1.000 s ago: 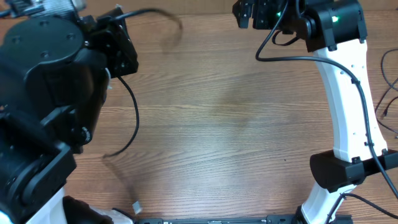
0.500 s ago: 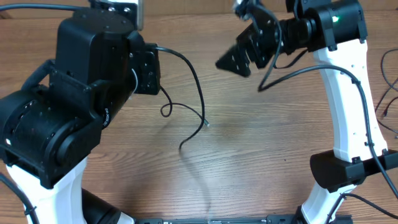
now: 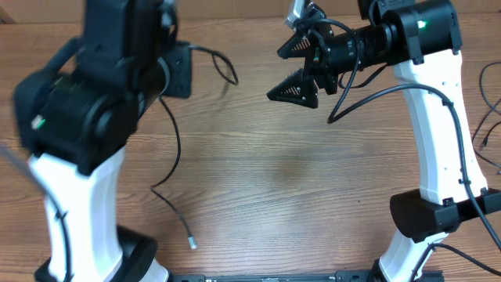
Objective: Untangle cables
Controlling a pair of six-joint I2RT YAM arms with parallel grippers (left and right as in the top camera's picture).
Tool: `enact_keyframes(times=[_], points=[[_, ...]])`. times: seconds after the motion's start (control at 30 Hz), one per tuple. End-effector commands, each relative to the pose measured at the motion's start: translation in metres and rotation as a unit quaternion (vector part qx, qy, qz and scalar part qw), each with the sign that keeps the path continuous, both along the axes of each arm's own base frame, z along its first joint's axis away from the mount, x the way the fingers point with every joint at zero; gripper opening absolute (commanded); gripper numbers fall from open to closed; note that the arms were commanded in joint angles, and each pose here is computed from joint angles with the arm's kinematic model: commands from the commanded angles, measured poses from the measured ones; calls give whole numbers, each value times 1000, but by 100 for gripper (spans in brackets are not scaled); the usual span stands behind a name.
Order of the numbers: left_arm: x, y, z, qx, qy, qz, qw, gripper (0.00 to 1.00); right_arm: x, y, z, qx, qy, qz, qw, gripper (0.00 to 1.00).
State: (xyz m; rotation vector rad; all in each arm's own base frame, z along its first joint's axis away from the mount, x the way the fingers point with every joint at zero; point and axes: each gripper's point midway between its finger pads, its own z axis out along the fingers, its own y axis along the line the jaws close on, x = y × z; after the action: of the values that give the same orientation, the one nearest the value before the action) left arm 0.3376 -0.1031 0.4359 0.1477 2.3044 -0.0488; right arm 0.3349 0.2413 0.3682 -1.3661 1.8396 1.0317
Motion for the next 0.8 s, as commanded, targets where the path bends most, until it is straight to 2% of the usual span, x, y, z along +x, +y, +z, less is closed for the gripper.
enact_keyframes(times=[0.0, 0.13, 0.33, 0.77], points=[[10, -26, -9, -21, 13, -50, 998, 4, -18, 9, 21, 29, -25, 29, 999, 100], [8, -51, -6, -53, 14, -88, 995, 4, -11, 12, 27, 39, -53, 31, 997, 100], [9, -66, 3, -77, -1, -105, 991, 4, -23, 26, 58, 127, -70, 86, 986, 100], [26, -79, 47, -130, -89, -113, 981, 4, -19, 29, 64, 138, -97, 93, 981, 100]])
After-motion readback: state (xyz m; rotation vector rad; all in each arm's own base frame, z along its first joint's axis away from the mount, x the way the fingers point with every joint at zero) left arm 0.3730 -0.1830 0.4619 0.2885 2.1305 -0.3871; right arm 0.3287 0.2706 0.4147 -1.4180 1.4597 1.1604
